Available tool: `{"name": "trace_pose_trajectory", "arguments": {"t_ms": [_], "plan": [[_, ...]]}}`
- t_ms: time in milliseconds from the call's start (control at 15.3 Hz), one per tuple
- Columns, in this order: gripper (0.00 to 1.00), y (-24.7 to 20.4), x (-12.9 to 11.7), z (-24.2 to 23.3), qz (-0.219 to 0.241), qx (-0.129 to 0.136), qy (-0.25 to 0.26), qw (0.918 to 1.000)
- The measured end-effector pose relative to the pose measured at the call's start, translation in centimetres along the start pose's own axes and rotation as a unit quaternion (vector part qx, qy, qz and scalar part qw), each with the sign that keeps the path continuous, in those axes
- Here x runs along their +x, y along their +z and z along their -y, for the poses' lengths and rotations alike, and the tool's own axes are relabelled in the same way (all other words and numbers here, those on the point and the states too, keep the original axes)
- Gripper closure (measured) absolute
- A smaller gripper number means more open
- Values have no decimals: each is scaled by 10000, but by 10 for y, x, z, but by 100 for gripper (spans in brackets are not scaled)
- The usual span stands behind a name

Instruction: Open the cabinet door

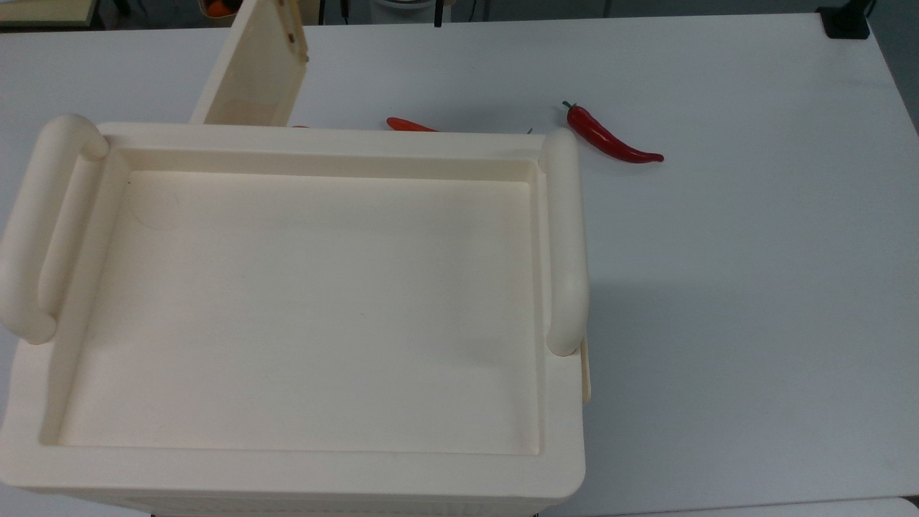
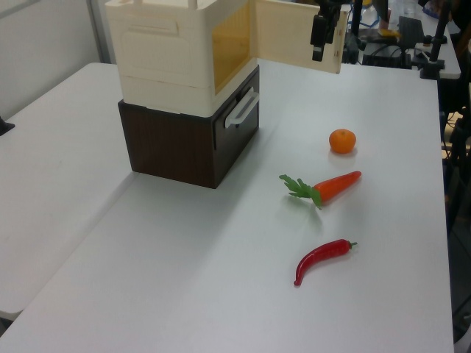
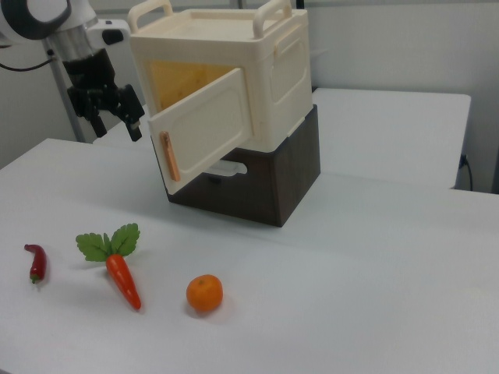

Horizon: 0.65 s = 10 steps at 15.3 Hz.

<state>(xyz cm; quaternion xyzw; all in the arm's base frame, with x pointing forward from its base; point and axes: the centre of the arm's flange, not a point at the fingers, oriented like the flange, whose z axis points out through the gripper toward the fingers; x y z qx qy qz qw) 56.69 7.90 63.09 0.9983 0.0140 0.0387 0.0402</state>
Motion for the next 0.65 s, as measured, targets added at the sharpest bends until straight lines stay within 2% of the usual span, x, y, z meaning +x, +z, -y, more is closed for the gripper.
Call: {"name": "trace_pose_trajectory", "arguments": {"t_ms": [196, 652], "plan": [[0, 13, -6, -12, 166, 114, 116, 9997], [0, 42, -24, -33, 523, 100, 133, 9985]]}}
